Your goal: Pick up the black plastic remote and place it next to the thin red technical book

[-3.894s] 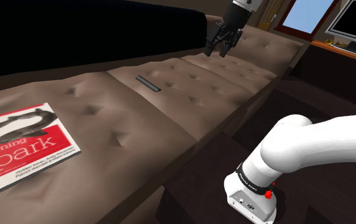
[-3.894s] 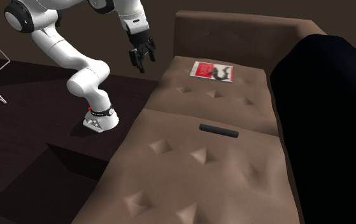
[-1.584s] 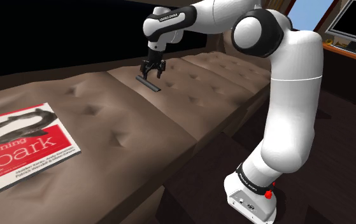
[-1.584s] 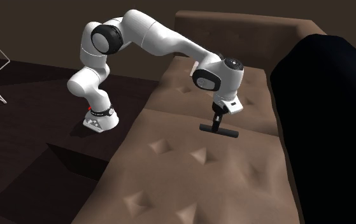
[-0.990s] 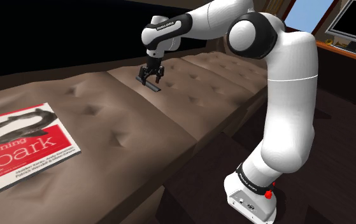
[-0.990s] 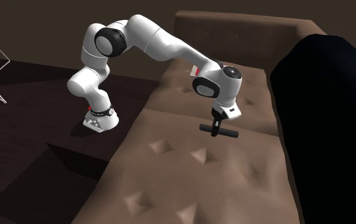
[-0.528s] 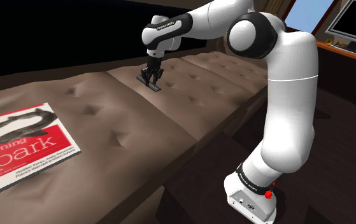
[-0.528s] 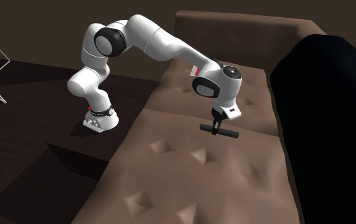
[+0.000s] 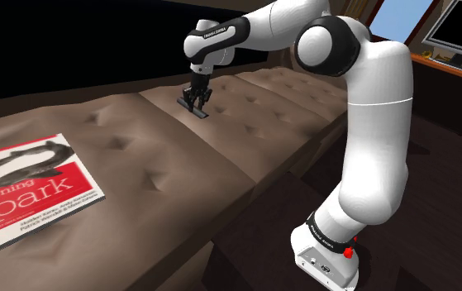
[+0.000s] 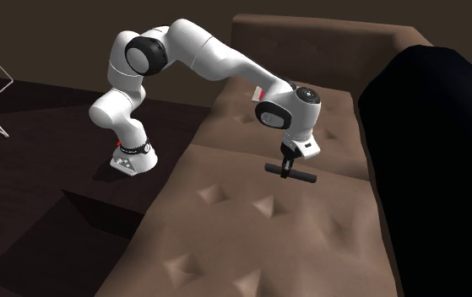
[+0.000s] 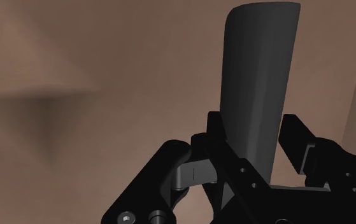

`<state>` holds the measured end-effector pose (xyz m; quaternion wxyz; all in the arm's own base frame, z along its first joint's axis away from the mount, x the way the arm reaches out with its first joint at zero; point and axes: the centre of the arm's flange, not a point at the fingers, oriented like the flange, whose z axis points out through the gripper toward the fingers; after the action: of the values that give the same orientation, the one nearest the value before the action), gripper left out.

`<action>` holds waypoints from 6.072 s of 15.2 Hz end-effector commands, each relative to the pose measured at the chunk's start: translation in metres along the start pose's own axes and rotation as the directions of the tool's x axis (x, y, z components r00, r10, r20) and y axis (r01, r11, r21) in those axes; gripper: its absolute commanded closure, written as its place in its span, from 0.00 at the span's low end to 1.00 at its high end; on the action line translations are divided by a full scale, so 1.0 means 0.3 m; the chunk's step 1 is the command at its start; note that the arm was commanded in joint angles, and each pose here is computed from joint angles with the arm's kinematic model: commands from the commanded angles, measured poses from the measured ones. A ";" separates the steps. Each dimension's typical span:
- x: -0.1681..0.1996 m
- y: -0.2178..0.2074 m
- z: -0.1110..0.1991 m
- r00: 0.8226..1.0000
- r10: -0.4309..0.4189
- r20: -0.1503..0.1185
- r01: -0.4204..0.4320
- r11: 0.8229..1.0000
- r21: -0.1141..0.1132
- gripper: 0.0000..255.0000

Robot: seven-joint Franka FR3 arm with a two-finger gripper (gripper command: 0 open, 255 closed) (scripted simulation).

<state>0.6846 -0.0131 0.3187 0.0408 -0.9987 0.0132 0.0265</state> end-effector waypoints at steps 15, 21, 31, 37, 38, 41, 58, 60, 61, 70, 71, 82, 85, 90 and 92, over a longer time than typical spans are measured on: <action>-0.016 -0.024 -0.269 1.000 0.000 0.002 0.000 1.000 0.000 1.00; -0.088 -0.138 -0.300 1.000 0.000 0.002 0.000 1.000 0.000 1.00; -0.322 -0.510 -0.279 1.000 0.000 0.002 0.000 1.000 0.000 1.00; -0.462 -0.734 -0.267 1.000 0.000 0.002 0.000 1.000 0.000 1.00; -0.485 -0.771 -0.265 1.000 0.000 0.002 0.000 1.000 0.000 1.00; -0.555 -0.883 -0.259 1.000 0.000 0.002 0.000 1.000 0.000 1.00; -0.778 -1.238 -0.098 1.000 0.000 0.002 0.000 1.000 0.000 1.00; -0.776 -1.235 -0.063 1.000 0.000 0.002 0.000 1.000 0.000 1.00; -0.775 -1.234 -0.046 1.000 0.000 0.002 0.000 1.000 0.000 1.00; -0.770 -1.226 0.046 1.000 0.000 0.002 0.000 1.000 0.000 1.00; -0.770 -1.226 0.046 1.000 0.000 0.002 0.000 1.000 0.000 1.00; -0.770 -1.226 -0.042 1.000 0.000 0.002 0.000 1.000 0.000 0.00; -0.770 -1.226 -0.121 1.000 0.000 0.002 0.000 1.000 0.000 0.00; -0.770 -1.226 -0.121 1.000 0.000 0.002 0.000 1.000 0.000 0.00; -0.770 -1.226 -0.121 1.000 0.000 0.002 0.000 1.000 0.000 0.00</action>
<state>0.4663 0.3561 0.3969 0.0410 -0.9987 0.0131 0.0273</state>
